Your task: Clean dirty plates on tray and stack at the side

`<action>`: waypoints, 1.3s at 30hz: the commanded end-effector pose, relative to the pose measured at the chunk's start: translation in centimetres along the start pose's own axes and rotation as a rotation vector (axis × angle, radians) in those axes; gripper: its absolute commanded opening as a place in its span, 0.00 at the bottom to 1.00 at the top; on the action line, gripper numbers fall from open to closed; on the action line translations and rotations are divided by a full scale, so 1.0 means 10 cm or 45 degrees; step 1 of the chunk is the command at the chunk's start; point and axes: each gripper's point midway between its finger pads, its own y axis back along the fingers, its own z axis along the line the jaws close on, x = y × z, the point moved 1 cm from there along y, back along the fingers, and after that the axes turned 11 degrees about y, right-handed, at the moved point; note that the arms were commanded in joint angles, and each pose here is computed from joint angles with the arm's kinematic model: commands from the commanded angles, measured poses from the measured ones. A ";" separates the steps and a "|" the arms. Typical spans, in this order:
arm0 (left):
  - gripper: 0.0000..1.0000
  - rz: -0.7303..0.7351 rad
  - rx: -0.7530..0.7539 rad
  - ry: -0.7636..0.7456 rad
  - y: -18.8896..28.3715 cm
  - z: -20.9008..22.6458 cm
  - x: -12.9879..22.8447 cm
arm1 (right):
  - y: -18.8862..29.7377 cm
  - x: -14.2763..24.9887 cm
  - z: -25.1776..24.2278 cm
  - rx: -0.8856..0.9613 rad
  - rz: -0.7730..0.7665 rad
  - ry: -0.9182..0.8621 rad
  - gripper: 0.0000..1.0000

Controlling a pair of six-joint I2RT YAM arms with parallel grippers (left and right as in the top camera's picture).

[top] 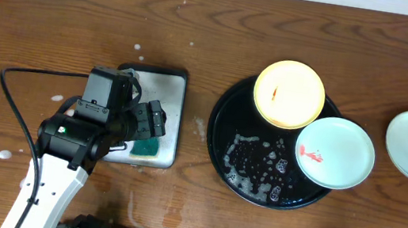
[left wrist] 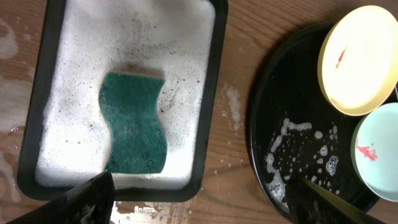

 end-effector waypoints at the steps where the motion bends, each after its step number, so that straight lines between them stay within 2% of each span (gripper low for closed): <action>1: 0.88 -0.015 0.016 -0.012 0.05 -0.04 -0.04 | -0.17 0.00 -0.05 -0.087 0.052 -0.077 0.01; 2: 0.88 -0.015 0.016 -0.012 0.05 -0.04 -0.04 | -0.22 0.02 -0.05 -0.106 0.069 -0.046 0.04; 3: 0.88 -0.015 0.016 -0.012 0.05 -0.04 -0.04 | -0.27 0.05 -0.05 -0.123 0.087 -0.024 0.15; 4: 0.88 -0.015 0.016 -0.012 0.05 -0.04 -0.04 | -0.29 0.07 -0.02 -0.147 0.101 -0.008 0.31; 5: 0.88 -0.015 0.016 -0.012 0.05 -0.04 -0.04 | -0.30 0.09 0.03 -0.181 0.110 0.011 0.38; 8: 0.88 -0.015 0.016 -0.012 0.05 -0.04 -0.04 | -0.22 0.09 0.31 -0.311 0.098 0.115 0.48; 11: 0.88 -0.015 0.016 -0.012 0.05 -0.04 -0.04 | -0.05 0.17 0.65 -0.433 0.090 0.284 0.51; 15: 0.88 -0.015 0.016 -0.012 0.05 -0.04 -0.04 | 0.09 0.54 1.00 -0.418 0.178 0.577 0.47; 19: 0.88 -0.015 0.016 -0.012 0.05 -0.04 -0.04 | 0.01 0.95 1.10 -0.231 0.314 0.783 0.41; 26: 0.88 -0.015 0.016 -0.012 0.05 -0.04 -0.04 | -0.11 1.07 1.05 0.228 0.257 1.120 0.40; 29: 0.88 -0.015 0.016 -0.012 0.05 -0.04 -0.04 | -0.11 1.08 1.07 0.272 0.240 1.162 0.36; 32: 0.88 -0.015 0.016 -0.012 0.05 -0.04 -0.04 | -0.11 1.11 1.06 0.279 0.254 1.152 0.20; 35: 0.88 -0.015 0.016 -0.012 0.05 -0.04 -0.04 | -0.10 1.15 1.02 0.289 0.280 1.133 0.18; 39: 0.88 -0.015 0.016 -0.012 0.05 -0.04 -0.04 | -0.12 1.23 0.94 0.302 0.310 1.113 0.20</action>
